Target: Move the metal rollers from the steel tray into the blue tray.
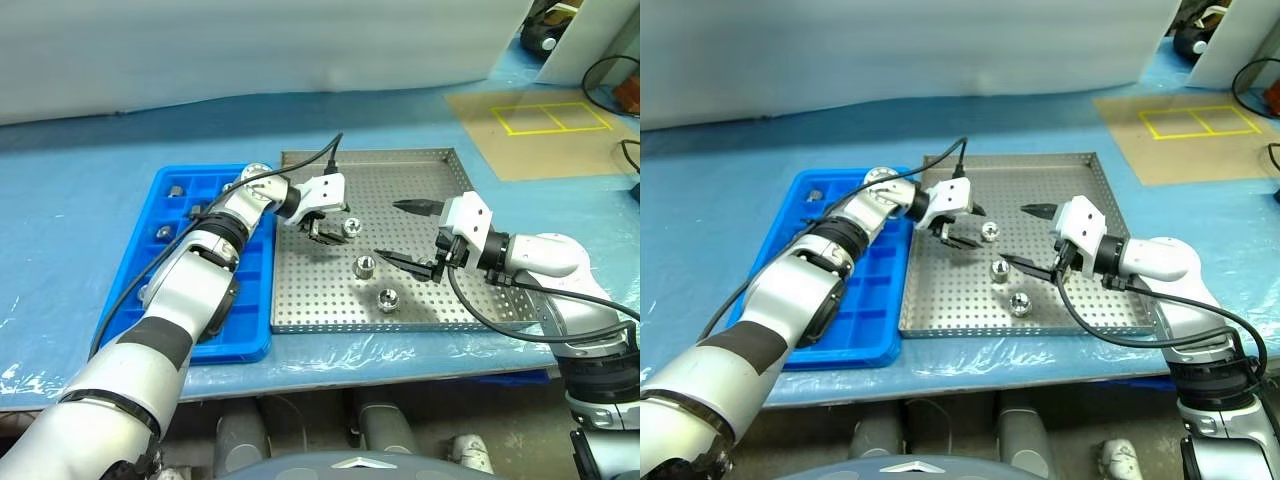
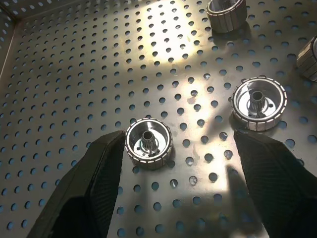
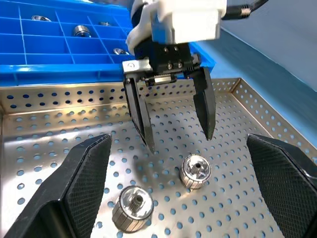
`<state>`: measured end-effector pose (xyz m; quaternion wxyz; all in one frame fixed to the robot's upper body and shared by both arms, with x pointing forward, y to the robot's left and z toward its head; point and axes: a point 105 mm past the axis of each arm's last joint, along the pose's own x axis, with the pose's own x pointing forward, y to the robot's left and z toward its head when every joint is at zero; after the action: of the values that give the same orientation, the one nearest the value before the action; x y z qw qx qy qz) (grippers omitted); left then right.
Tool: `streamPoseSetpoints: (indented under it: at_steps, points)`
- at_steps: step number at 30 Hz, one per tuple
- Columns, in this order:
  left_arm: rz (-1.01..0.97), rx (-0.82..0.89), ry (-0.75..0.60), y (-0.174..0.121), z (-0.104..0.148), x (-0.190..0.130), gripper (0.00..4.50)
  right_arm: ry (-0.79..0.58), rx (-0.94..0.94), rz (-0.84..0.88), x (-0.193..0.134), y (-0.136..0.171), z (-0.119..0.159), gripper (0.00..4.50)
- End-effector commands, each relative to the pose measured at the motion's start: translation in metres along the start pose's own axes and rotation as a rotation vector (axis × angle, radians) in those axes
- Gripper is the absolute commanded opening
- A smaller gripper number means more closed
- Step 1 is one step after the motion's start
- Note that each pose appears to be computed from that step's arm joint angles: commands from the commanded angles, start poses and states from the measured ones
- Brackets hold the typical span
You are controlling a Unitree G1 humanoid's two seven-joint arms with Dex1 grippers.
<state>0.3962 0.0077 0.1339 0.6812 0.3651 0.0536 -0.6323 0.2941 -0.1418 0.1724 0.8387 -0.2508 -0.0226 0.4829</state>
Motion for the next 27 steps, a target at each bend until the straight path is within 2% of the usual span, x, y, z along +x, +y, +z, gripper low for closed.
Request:
streamPoseSetpoints:
  at_steps: [1, 11, 23, 27]
  points:
    - [0.087, 0.063, 0.066, 0.011, -0.001, 0.003, 3.70, -0.026, -0.030, -0.043, -0.009, -0.001, 0.015, 4.50]
    - [0.152, 0.009, 0.055, 0.011, 0.002, 0.020, 3.70, 0.004, -0.004, -0.069, -0.017, 0.008, 0.012, 4.50]
    - [0.108, -0.060, 0.099, -0.007, -0.017, 0.032, 3.70, 0.031, 0.007, -0.088, -0.023, 0.013, 0.008, 4.50]
    - [0.113, -0.073, 0.098, -0.009, -0.018, 0.035, 2.73, 0.034, 0.000, -0.092, -0.023, 0.011, 0.009, 4.50]
